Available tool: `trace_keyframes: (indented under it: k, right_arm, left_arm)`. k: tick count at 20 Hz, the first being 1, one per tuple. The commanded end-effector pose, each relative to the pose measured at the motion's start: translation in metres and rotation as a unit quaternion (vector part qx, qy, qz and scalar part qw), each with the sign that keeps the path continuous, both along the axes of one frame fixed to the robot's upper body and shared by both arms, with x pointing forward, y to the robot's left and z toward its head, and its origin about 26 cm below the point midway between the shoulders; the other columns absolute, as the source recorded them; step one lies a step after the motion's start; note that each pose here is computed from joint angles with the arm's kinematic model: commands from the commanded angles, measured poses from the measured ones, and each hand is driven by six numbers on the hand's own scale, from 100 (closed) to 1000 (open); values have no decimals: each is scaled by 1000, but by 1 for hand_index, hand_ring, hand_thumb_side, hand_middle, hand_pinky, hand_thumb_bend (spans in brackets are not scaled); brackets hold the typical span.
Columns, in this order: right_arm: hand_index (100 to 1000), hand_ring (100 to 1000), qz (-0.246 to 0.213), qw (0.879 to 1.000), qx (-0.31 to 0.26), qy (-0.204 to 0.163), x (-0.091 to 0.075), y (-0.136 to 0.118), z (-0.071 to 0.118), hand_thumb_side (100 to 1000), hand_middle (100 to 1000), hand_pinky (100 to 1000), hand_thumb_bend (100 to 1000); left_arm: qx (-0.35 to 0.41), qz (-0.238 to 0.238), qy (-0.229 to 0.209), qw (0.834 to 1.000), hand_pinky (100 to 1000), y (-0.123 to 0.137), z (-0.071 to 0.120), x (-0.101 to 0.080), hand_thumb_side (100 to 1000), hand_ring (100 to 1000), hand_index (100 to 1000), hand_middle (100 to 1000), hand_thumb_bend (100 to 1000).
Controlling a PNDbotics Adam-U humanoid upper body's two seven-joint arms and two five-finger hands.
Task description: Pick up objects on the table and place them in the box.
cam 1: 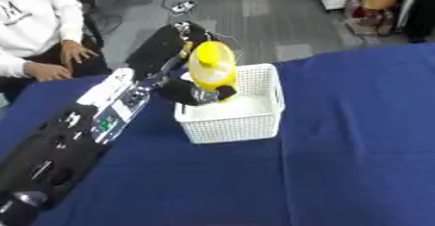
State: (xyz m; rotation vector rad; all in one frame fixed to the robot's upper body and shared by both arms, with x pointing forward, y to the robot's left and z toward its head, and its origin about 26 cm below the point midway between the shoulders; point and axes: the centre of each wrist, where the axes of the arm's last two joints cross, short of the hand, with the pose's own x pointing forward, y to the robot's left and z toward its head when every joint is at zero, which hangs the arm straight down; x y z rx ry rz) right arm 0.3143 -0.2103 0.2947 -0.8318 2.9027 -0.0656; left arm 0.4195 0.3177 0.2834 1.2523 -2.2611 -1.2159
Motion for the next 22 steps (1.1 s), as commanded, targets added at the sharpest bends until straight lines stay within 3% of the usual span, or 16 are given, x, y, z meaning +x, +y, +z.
trace_keyframes:
  k: [1,3,4,5,10,22]
  right_arm:
    - [446,252,4,1000,-4,-17,-4,1,8,866,317,201,100]
    - [446,252,4,1000,-4,-18,-4,1,8,866,317,201,100]
    - [446,252,4,1000,-4,-18,-4,1,8,866,317,201,100]
    - [446,252,4,1000,-5,-18,-4,1,8,866,317,201,100]
    - [446,253,6,1000,-4,-17,-4,1,8,865,317,201,100]
    - [446,253,7,1000,-4,-17,-4,1,8,864,317,201,100]
  left_arm:
    - [-5,47,28,998,115,15,15,-4,1000,508,682,596,235]
    - [-7,65,48,997,284,16,16,-4,1000,657,781,768,286]
    - [-8,70,56,996,254,16,16,-4,1000,630,766,743,277]
    - [-9,73,61,995,377,16,17,-4,1000,752,839,852,335]
    - [-14,90,105,990,564,23,21,-4,1000,874,951,963,426]
    - [-24,93,102,990,634,27,32,-7,1000,945,1000,1000,524]
